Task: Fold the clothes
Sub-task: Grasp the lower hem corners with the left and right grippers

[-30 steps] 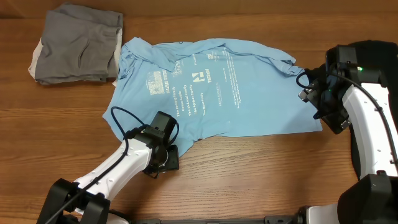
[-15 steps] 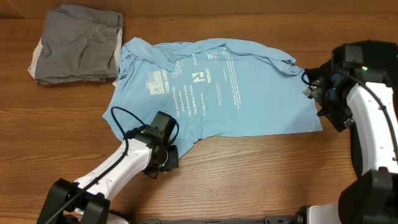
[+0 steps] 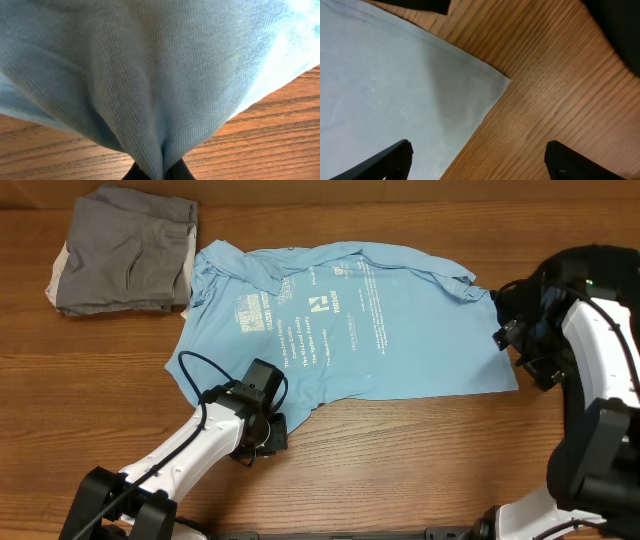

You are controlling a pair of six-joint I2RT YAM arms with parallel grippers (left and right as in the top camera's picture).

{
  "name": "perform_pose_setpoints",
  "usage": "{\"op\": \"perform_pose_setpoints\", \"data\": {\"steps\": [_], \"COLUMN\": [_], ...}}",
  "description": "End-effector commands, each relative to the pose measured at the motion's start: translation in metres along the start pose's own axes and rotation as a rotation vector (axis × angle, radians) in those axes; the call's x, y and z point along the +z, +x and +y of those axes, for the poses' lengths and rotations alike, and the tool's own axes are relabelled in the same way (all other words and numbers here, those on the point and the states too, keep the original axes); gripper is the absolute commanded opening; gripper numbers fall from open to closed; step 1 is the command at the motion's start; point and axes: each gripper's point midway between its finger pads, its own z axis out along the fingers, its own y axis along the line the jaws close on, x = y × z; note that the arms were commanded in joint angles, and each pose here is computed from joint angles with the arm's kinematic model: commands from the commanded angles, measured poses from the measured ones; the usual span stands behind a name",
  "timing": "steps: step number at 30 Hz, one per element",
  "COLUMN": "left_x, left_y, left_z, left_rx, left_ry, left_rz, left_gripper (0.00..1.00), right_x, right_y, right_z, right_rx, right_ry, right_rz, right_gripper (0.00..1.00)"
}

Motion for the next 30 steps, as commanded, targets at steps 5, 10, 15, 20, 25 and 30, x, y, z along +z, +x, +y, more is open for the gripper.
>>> {"op": "perform_pose_setpoints", "data": {"steps": [5, 10, 15, 20, 25, 30], "left_x": [0.003, 0.003, 0.003, 0.003, 0.003, 0.003], "left_y": [0.002, 0.002, 0.002, 0.002, 0.002, 0.002], "left_z": [0.002, 0.002, 0.002, 0.002, 0.002, 0.002], "left_rx": [0.030, 0.037, 0.042, 0.044, 0.044, 0.045], "left_ry": [-0.015, -0.015, -0.015, -0.014, -0.014, -0.016], "left_rz": [0.004, 0.005, 0.005, 0.004, 0.004, 0.003], "left_gripper": [0.04, 0.05, 0.05, 0.05, 0.05, 0.06], "right_x": [0.014, 0.031, 0.046, 0.048, 0.053, 0.063], "right_y": [0.002, 0.001, -0.001, -0.005, -0.006, -0.009], "right_z": [0.003, 0.002, 0.001, -0.002, -0.006, -0.013], "right_rx": [-0.007, -0.006, -0.004, -0.002, 0.004, 0.024], "right_ry": [0.008, 0.010, 0.004, 0.022, 0.032, 0.029], "right_rz": [0.030, 0.008, -0.021, -0.042, -0.052, -0.055], "right_gripper": [0.87, 0.91, 0.95, 0.93, 0.84, 0.84]}}
